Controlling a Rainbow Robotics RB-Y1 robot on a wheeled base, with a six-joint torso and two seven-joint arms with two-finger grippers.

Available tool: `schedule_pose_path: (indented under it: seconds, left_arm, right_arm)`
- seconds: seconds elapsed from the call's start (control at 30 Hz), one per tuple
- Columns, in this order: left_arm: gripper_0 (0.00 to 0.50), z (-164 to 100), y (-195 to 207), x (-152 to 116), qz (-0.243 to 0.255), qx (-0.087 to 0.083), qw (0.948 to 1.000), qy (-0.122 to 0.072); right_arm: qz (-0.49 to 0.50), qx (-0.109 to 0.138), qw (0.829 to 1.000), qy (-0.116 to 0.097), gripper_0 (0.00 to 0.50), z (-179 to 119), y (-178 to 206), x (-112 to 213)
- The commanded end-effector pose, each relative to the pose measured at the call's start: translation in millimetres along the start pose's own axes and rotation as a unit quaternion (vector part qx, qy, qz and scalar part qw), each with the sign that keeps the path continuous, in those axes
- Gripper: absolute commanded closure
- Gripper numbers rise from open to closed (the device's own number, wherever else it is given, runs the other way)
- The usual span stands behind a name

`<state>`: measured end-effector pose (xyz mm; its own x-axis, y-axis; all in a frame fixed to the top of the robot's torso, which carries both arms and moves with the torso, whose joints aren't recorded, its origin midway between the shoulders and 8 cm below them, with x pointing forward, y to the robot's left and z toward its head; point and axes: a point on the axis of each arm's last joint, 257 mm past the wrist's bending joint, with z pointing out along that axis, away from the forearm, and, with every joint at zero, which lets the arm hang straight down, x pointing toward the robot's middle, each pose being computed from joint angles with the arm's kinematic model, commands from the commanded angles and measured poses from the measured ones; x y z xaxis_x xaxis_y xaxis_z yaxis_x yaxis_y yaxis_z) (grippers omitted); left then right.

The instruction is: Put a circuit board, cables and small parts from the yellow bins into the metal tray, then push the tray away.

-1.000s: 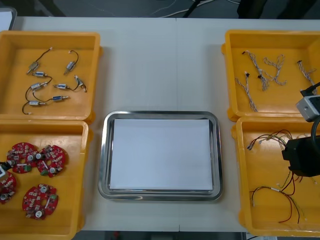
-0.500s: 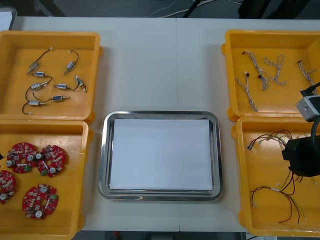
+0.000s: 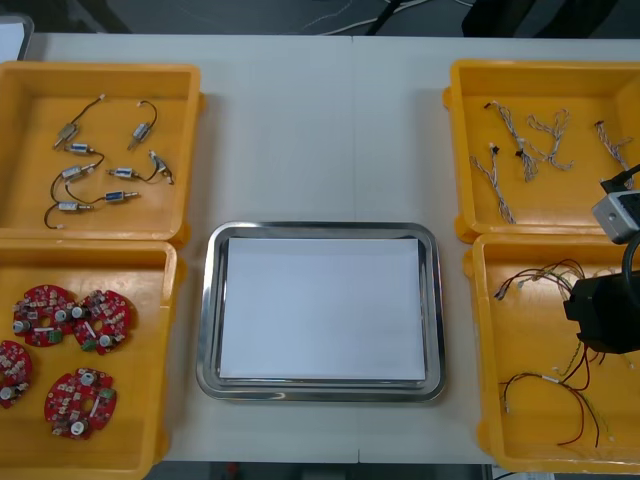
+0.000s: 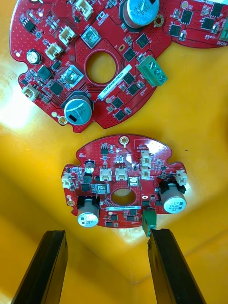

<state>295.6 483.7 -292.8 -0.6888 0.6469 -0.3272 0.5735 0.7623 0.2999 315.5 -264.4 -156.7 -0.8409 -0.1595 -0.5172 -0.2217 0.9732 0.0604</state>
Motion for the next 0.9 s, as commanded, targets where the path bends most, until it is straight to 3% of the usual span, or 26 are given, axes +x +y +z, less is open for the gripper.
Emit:
schedule_pose_path:
  seconds: [0.03,0.33,0.4,0.5,0.9]
  left_arm:
    - [0.000,-10.7,0.1,10.0,0.039,-0.001,0.9992,0.008]
    - [0.000,-0.5,-19.9,21.5,0.065,0.012,0.9978,0.005]
    - [0.021,2.1,-23.7,23.9,0.067,0.014,0.9977,0.005]
    - [0.049,6.0,-27.2,24.6,0.072,0.015,0.9973,0.005]
    - [0.051,25.8,-39.4,21.2,0.080,0.014,0.9967,-0.005]
  right_arm:
    - [-0.006,0.017,1.000,0.000,0.500,-4.9,-3.1,1.8]
    - [-0.006,0.017,1.000,0.000,0.500,-4.9,-3.1,1.8]
    - [-0.006,0.017,1.000,0.000,0.500,-4.9,-3.1,1.8]
    - [-0.006,0.017,1.000,0.000,0.500,-4.9,-3.1,1.8]
    - [-0.006,0.017,1.000,0.000,0.500,-4.9,-3.1,1.8]
